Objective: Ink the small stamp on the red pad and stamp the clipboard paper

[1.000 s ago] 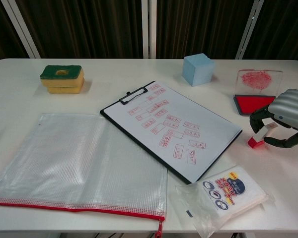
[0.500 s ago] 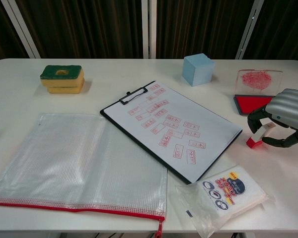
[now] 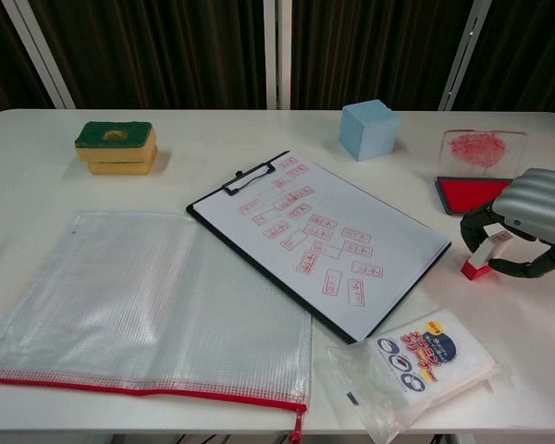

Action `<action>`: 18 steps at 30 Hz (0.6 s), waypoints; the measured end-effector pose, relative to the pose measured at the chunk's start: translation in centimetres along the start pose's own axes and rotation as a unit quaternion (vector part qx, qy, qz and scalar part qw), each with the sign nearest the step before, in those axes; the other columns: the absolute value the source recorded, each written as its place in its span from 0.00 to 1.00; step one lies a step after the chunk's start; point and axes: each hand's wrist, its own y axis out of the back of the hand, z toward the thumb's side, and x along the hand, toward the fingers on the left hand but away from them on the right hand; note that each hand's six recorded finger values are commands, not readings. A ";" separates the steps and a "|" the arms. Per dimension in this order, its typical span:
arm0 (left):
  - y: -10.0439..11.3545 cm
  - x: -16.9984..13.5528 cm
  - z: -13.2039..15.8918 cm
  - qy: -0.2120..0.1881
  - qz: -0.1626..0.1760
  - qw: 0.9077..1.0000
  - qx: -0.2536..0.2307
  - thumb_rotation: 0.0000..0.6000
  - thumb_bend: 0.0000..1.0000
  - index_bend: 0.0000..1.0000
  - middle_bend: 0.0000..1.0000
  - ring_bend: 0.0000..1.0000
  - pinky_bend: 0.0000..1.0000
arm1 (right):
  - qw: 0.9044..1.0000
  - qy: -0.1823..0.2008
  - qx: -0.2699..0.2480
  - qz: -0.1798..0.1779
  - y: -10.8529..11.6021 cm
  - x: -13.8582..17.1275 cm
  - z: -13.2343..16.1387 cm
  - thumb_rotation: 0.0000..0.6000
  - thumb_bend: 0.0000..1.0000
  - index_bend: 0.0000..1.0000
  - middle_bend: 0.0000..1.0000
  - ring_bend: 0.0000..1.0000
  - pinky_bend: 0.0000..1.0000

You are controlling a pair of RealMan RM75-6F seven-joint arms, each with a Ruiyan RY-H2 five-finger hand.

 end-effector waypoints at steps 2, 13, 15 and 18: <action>0.0 0.0 0.0 0.000 0.000 1.000 0.000 0.97 0.10 0.09 0.04 0.03 0.15 | 1.000 0.000 0.001 0.000 0.0 0.0 0.0 1.00 0.29 0.55 0.53 0.70 0.91; 0.0 0.0 0.0 0.000 0.000 1.000 0.000 0.97 0.10 0.09 0.04 0.03 0.15 | 1.000 -0.001 0.005 0.006 0.1 0.2 -0.1 1.00 0.26 0.46 0.42 0.67 0.89; 0.0 -0.1 0.0 0.000 0.000 1.000 0.000 0.97 0.10 0.09 0.04 0.03 0.15 | 1.000 -0.003 0.006 0.007 0.1 0.2 -0.2 1.00 0.26 0.45 0.41 0.67 0.89; 0.0 -0.1 0.0 0.000 0.000 1.000 0.000 0.97 0.10 0.09 0.04 0.03 0.15 | 1.000 -0.003 0.005 0.007 0.1 0.2 -0.2 1.00 0.25 0.44 0.40 0.67 0.88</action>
